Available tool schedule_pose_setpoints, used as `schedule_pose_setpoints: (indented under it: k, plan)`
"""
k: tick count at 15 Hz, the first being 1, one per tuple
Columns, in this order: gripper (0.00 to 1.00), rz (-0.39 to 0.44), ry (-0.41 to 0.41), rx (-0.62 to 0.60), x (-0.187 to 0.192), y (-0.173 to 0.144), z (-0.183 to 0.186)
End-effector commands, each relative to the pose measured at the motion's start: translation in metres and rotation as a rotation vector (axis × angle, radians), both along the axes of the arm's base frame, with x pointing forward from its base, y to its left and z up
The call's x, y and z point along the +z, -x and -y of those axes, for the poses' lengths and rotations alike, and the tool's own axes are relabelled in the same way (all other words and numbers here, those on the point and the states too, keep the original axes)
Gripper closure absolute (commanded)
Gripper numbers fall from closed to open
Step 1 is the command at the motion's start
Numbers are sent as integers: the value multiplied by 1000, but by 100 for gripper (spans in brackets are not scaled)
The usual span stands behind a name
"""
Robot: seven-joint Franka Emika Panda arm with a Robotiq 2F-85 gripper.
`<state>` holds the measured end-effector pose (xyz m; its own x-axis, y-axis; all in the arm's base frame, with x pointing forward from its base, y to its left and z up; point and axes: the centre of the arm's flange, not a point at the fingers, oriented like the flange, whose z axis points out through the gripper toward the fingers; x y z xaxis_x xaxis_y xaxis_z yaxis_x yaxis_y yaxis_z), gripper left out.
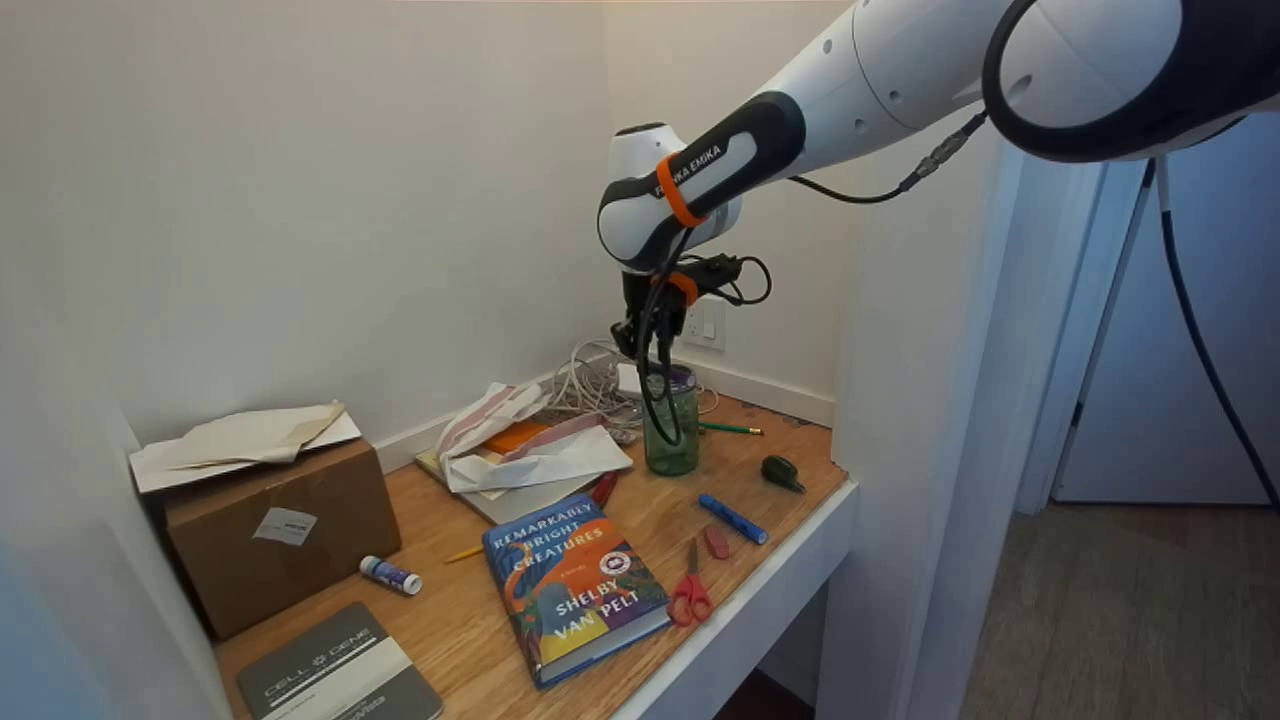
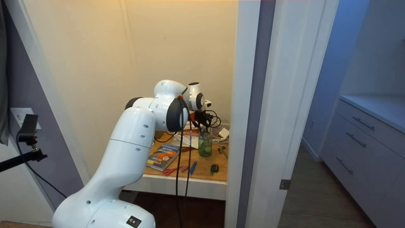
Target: Put the blue marker on the table then put the purple marker on the green bottle
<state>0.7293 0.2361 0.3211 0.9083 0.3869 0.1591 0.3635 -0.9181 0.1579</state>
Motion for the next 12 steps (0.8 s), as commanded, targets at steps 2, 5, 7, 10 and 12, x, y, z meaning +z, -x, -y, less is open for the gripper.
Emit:
schedule_pose_setpoints:
  k: [2, 5, 7, 10, 12]
  plan:
    - [14, 17, -2, 15, 3, -4, 1]
    - [0, 22, -7, 12, 7, -3, 3]
    - [0, 28, -11, 6, 12, -2, 5]
    - [0, 34, -12, -3, 15, 0, 10]
    - [0, 35, -16, -8, 18, 1, 12]
